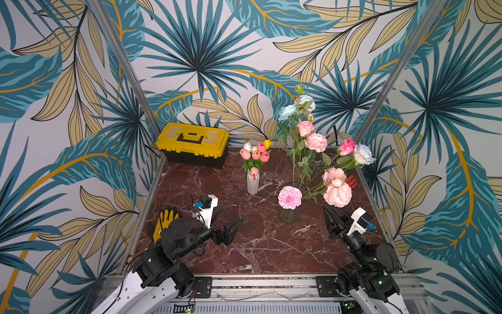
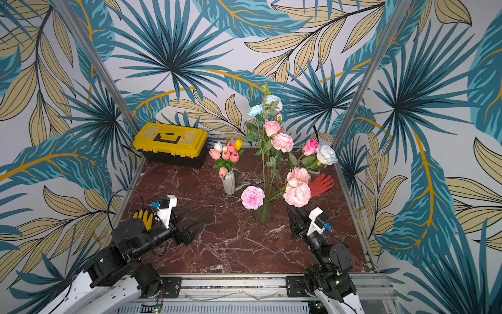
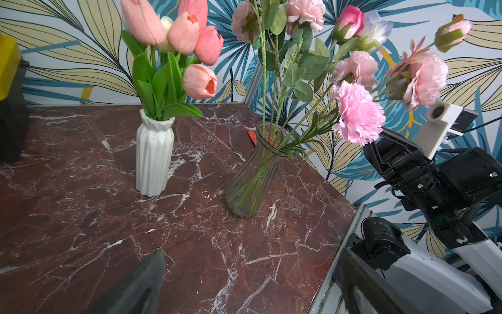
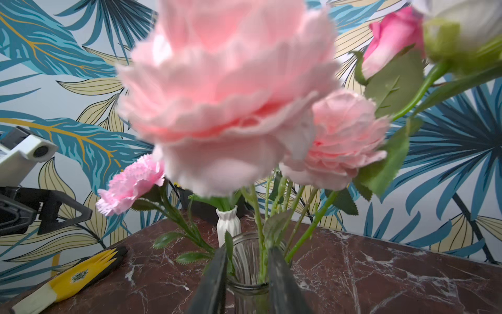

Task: Pick out pink flowers from the vase
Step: Pick up the flower from the vase.

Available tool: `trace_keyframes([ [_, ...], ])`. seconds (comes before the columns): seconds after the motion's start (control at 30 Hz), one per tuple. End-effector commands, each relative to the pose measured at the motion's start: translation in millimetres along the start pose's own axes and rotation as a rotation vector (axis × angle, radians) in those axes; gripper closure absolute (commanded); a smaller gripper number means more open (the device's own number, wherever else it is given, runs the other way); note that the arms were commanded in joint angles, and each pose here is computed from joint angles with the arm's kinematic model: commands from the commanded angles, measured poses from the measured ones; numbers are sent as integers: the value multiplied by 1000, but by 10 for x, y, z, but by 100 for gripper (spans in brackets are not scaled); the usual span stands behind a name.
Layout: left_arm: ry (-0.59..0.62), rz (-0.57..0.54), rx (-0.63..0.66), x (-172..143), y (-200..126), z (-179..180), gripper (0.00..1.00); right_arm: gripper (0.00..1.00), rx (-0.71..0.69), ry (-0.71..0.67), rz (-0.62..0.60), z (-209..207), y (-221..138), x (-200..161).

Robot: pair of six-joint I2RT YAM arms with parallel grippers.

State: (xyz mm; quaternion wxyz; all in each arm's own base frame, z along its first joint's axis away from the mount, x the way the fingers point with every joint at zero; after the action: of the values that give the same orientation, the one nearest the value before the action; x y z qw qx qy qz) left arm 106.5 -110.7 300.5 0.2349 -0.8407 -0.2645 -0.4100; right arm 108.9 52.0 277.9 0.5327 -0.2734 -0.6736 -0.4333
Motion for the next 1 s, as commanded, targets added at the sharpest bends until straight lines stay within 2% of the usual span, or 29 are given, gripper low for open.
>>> trace_keyframes([
  [0.0, -10, -10, -1, -33, 32, 29, 0, 72, 38, 21, 18, 21, 59, -51],
  [0.2, -30, -7, 6, -22, 49, 28, 0, 72, 38, 26, -12, -18, 296, -65],
  [0.4, -49, -19, 14, -17, 39, 35, 0, 72, -30, 10, -28, -90, 445, -69],
  [0.8, -57, -24, 33, -33, 47, 63, 0, 72, -32, 9, -42, -103, 506, 57],
  [0.97, -57, -28, 27, -41, 26, 65, 0, 69, -58, -7, 8, -105, 398, 57],
])
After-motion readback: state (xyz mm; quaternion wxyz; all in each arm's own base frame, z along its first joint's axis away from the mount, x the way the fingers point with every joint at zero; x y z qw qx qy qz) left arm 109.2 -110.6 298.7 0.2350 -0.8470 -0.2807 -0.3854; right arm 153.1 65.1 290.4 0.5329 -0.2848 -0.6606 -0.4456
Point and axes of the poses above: each gripper's point midway between its finger pads, its own y axis out along the fingers, its own z axis along the line the jaws close on, x = y × z, the point moved 10 cm from there along -y, back along the fingers, and after that the axes turned 9 degrees about -y, right-handed, at the moved point
